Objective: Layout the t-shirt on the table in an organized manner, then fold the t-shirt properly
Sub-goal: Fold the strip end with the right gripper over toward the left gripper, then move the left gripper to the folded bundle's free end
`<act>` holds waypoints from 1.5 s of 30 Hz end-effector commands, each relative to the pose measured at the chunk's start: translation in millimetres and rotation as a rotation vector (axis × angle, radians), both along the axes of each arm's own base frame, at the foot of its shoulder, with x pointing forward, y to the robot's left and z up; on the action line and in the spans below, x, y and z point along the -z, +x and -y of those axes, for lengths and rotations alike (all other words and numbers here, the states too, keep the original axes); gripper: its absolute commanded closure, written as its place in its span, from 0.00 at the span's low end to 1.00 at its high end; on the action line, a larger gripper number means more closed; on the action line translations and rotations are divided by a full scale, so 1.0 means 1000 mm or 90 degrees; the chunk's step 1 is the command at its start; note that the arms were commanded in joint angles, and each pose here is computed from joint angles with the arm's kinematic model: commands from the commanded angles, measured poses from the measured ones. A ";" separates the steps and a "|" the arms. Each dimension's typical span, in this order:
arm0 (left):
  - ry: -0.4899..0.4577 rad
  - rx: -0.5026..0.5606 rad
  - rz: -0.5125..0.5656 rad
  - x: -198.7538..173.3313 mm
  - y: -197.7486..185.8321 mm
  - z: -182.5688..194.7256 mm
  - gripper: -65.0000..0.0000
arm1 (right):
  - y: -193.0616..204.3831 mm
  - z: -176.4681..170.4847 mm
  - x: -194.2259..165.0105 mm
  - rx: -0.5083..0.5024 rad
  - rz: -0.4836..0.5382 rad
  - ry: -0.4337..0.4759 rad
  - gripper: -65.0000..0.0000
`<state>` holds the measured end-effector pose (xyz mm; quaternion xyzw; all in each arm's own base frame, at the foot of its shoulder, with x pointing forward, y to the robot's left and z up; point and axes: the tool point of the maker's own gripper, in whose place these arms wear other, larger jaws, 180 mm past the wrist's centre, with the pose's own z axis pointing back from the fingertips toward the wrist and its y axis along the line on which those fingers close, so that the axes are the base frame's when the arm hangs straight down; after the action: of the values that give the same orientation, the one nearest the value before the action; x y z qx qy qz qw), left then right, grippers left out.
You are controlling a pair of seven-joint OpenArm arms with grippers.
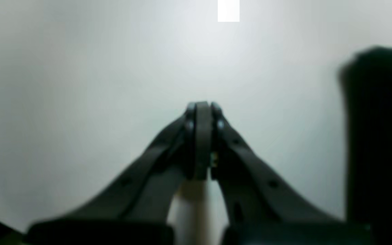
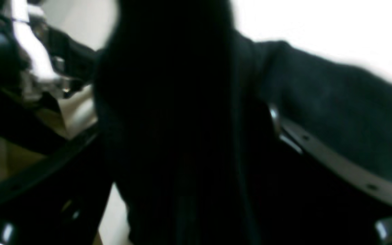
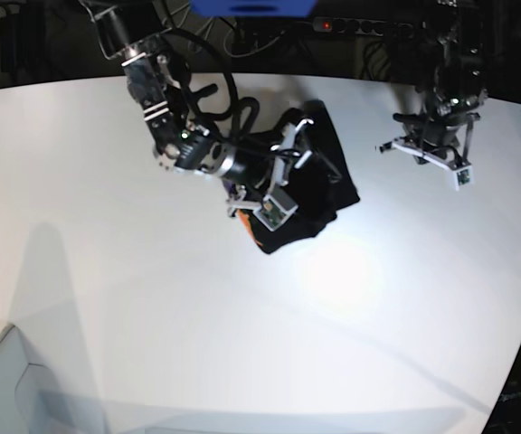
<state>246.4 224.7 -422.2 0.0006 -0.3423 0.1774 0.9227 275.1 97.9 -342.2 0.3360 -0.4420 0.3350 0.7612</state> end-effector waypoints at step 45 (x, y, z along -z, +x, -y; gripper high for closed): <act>-0.013 -0.018 0.069 -0.036 -0.019 -0.045 1.00 | 0.018 0.044 -0.022 0.129 0.010 0.072 1.00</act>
<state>222.8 266.0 -395.0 -0.0182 -0.3745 0.1977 0.9057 287.4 49.7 -335.4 0.3180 -0.4778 0.2341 0.7847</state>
